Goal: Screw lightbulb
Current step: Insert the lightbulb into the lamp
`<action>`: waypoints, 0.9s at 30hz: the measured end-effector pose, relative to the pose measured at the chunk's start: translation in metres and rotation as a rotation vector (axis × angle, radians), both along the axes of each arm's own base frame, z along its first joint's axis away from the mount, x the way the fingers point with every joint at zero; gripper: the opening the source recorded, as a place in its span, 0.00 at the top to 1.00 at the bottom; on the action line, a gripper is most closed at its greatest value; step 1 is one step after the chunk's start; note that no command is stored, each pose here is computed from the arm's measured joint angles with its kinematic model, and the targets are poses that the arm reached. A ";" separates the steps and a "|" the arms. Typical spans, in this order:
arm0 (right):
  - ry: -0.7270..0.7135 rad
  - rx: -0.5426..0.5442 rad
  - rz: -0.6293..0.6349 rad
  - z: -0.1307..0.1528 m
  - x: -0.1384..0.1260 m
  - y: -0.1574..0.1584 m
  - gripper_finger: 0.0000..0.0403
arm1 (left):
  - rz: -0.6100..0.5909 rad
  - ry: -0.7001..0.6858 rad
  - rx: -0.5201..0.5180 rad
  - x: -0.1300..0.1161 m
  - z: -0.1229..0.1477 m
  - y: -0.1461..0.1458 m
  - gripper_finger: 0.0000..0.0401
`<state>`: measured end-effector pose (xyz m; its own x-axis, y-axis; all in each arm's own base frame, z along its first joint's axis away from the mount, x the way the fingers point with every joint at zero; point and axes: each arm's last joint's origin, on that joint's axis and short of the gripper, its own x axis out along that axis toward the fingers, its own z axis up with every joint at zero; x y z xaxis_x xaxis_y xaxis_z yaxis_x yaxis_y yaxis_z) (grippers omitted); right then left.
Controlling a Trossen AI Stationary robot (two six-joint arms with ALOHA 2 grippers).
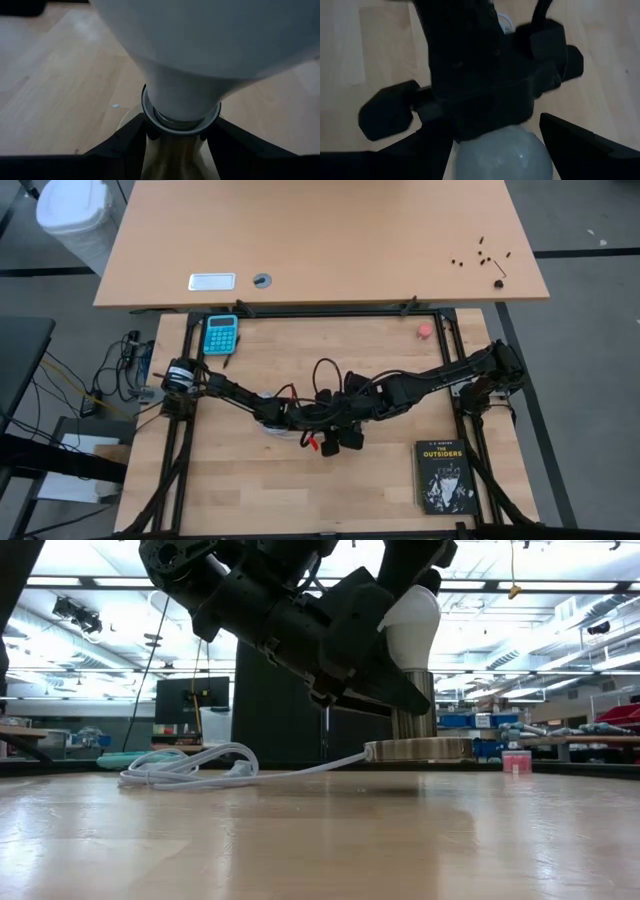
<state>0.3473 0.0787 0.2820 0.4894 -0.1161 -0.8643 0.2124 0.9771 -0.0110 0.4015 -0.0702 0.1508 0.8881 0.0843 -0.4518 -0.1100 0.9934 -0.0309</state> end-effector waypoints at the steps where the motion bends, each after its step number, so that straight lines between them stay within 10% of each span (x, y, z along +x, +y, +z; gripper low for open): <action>1: -0.003 -0.001 0.003 0.001 -0.001 0.000 0.25 | 0.000 0.000 0.000 0.000 0.000 0.000 0.52; 19: -0.130 -0.107 -0.096 0.061 -0.058 0.000 0.26 | -0.008 0.010 0.000 -0.001 -0.001 0.000 0.52; 27: -0.056 -0.184 -0.204 0.027 -0.086 0.021 0.26 | -0.006 0.004 0.000 0.000 -0.001 0.000 0.52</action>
